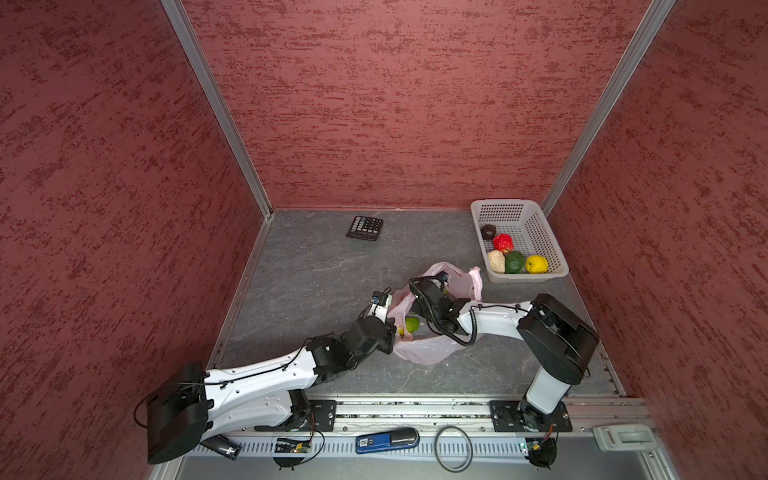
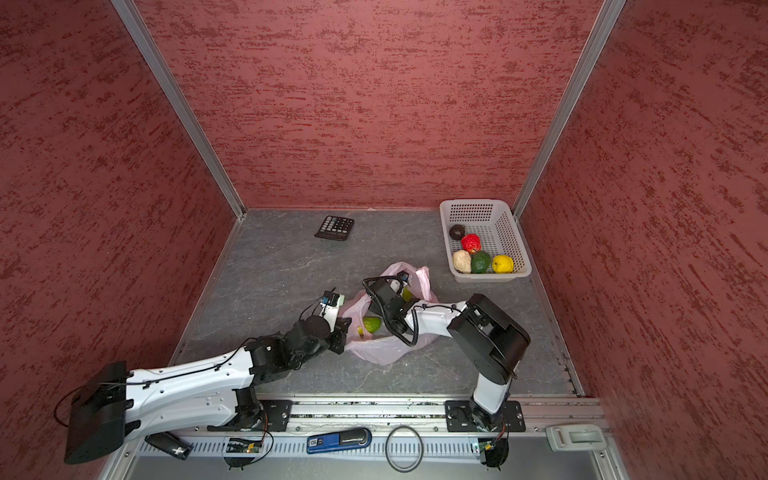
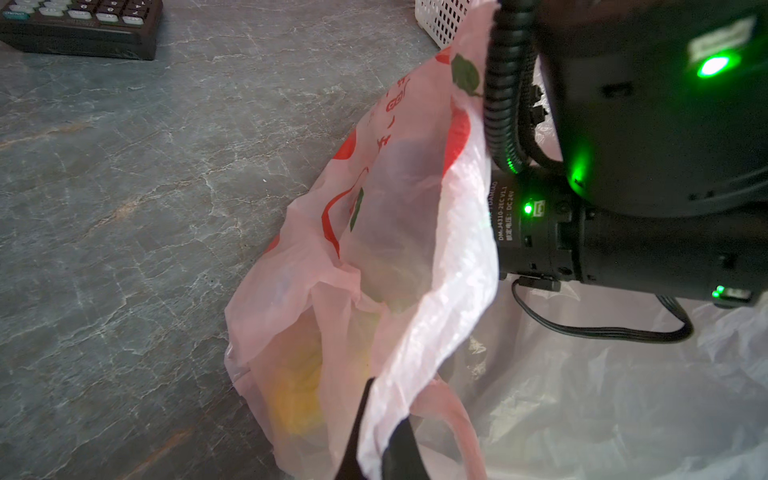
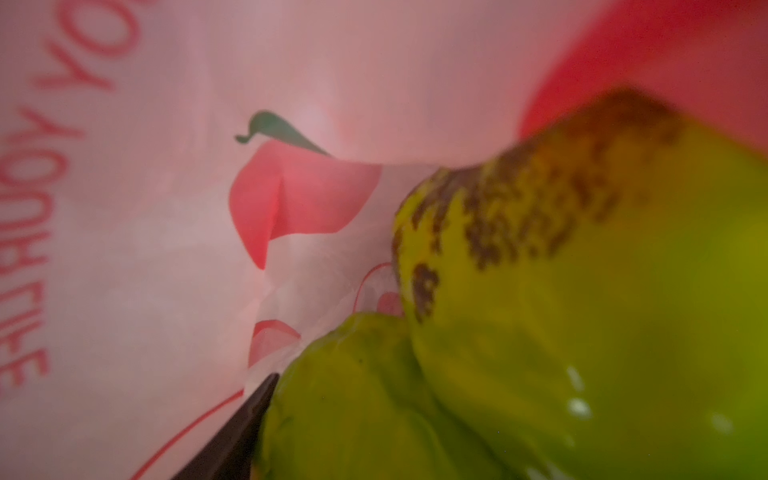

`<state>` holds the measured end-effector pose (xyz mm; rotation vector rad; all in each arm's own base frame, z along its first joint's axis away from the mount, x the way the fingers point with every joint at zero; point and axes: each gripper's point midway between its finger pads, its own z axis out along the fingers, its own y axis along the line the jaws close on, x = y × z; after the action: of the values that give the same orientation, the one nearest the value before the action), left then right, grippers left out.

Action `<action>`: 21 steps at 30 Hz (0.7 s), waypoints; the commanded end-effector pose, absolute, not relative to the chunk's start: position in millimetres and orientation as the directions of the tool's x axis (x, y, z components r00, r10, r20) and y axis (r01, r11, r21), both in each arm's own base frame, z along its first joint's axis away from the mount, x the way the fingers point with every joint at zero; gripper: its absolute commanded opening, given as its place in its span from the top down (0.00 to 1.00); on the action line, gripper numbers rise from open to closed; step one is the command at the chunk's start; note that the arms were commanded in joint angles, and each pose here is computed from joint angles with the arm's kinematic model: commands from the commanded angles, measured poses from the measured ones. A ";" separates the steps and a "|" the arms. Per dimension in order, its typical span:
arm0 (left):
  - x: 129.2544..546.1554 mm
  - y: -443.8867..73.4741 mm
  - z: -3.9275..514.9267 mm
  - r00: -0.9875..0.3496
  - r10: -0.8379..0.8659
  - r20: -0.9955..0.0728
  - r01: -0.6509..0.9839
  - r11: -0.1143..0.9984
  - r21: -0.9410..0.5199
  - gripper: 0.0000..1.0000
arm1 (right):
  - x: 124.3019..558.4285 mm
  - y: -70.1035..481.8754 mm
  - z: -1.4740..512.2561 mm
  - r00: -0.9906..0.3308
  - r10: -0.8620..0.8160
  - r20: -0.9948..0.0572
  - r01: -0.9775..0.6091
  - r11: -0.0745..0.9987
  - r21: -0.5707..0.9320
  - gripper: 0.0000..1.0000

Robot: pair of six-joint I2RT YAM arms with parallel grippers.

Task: Untie the knot of the plastic bag and take out the fruit
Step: 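Reach down and grasp a green fruit with the right gripper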

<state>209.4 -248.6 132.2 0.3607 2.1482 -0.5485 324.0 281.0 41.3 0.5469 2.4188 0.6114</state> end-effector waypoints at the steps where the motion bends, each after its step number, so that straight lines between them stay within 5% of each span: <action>1: 214.3 -248.3 130.2 -0.576 0.064 -0.815 0.441 0.863 -0.244 1.00 | 335.9 289.3 64.9 -0.714 0.557 -0.424 0.241 0.764 0.598 0.38; 21: 232.2 -247.5 141.9 -0.535 0.038 -0.844 0.403 0.890 -0.215 1.00 | 271.7 282.0 146.7 -0.790 0.411 -0.455 0.082 0.807 0.585 0.40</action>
<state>223.8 -245.6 127.6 0.3347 2.1408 -0.4872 283.5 284.5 134.0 0.3947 2.3810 0.7661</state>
